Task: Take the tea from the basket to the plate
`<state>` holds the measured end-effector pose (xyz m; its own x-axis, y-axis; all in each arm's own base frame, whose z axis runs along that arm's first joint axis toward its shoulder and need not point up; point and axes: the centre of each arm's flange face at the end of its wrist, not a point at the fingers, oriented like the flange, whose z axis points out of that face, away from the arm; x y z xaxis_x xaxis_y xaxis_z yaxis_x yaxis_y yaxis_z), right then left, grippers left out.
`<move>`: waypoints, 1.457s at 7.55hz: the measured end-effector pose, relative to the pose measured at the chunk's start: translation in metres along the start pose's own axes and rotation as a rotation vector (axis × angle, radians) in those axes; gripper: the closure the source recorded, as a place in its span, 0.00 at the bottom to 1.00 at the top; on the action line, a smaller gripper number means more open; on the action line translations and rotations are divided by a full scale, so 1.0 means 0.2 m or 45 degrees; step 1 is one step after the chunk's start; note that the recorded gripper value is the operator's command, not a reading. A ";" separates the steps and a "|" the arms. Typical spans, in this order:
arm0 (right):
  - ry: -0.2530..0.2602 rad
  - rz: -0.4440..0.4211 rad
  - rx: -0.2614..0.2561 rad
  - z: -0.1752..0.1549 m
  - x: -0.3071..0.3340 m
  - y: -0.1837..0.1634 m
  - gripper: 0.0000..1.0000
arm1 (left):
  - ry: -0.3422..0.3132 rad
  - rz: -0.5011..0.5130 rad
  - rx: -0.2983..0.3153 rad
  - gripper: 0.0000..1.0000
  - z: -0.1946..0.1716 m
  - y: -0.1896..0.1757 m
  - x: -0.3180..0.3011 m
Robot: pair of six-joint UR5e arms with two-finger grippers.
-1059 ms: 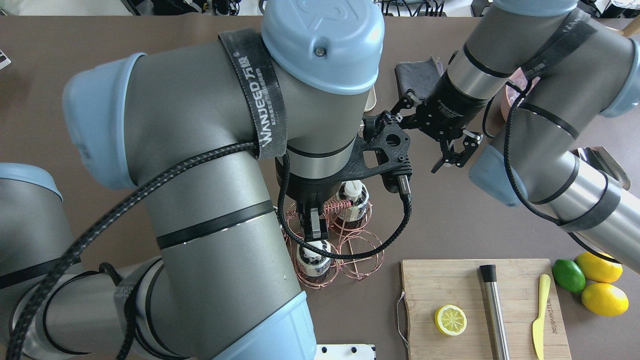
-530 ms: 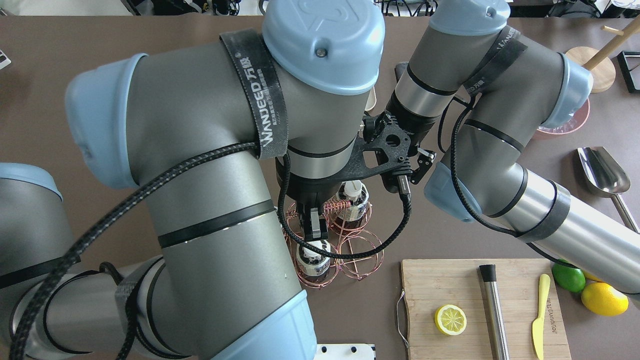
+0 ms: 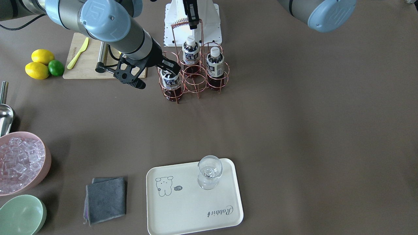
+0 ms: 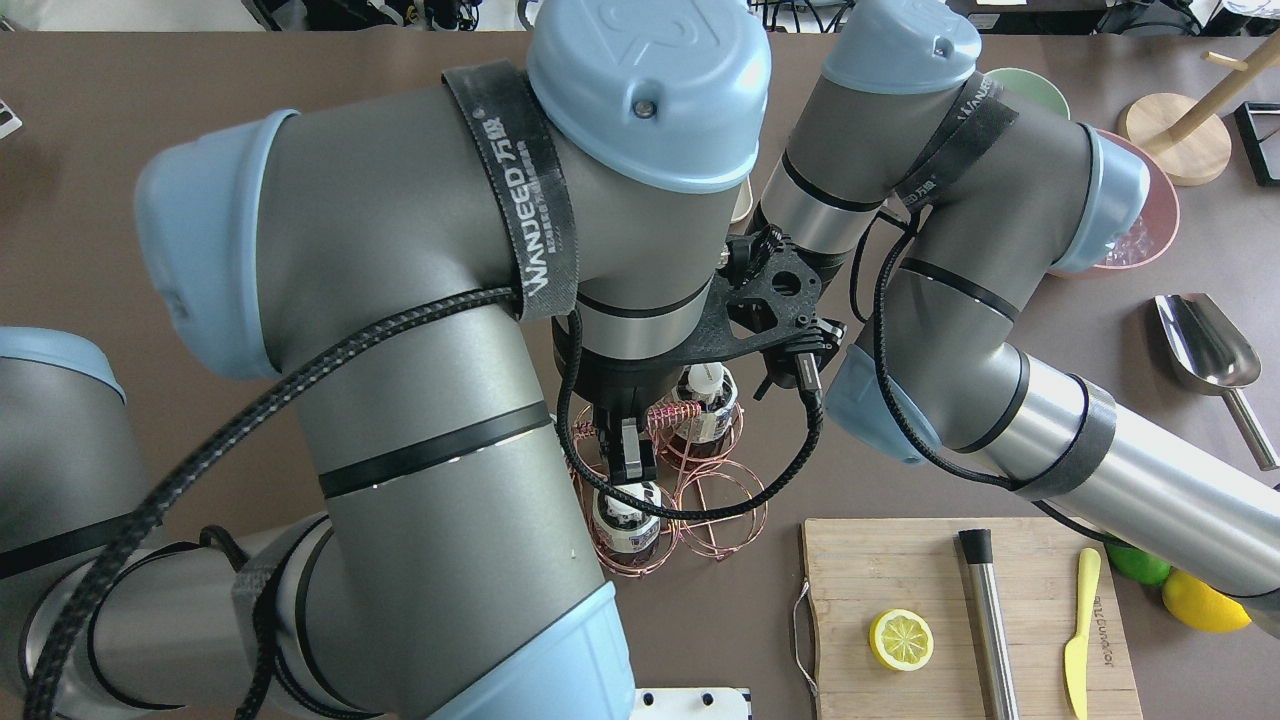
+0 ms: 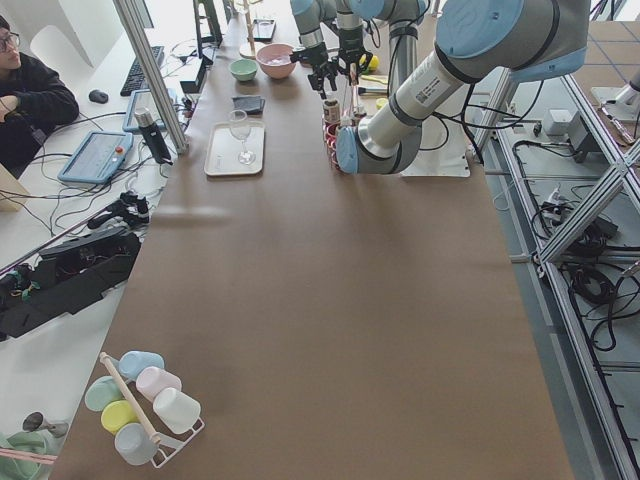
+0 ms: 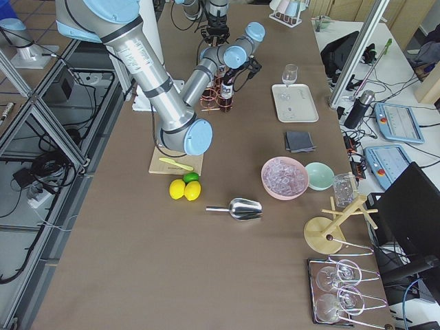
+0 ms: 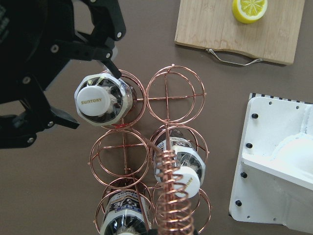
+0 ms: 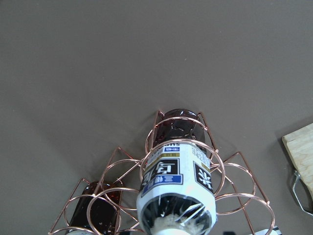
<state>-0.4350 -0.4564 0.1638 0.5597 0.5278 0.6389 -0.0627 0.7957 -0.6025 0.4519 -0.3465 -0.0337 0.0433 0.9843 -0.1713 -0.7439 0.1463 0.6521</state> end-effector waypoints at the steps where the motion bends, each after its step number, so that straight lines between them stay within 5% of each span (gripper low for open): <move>1: 0.000 -0.004 -0.002 0.00 -0.01 0.01 0.75 | 0.000 -0.001 -0.001 1.00 0.00 0.00 0.00; 2: 0.001 -0.007 -0.003 0.01 -0.02 0.02 0.97 | 0.000 -0.001 -0.001 1.00 0.00 0.00 0.00; 3: 0.002 -0.009 -0.004 0.01 -0.02 0.02 1.00 | -0.001 -0.001 -0.002 1.00 0.00 0.00 0.00; 7: -0.004 0.020 -0.038 -0.06 -0.03 0.02 1.00 | 0.004 -0.007 -0.015 1.00 0.03 0.01 -0.01; 11: -0.080 0.135 -0.086 -0.56 -0.19 0.05 1.00 | 0.005 -0.006 -0.016 1.00 0.03 0.01 -0.01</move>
<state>-0.3639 -0.5019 0.0811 0.4999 0.6272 0.5972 -0.0622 0.7138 -0.6976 0.4548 -0.3470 -0.0272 0.0442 0.9831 -0.1775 -0.7519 0.1498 0.6420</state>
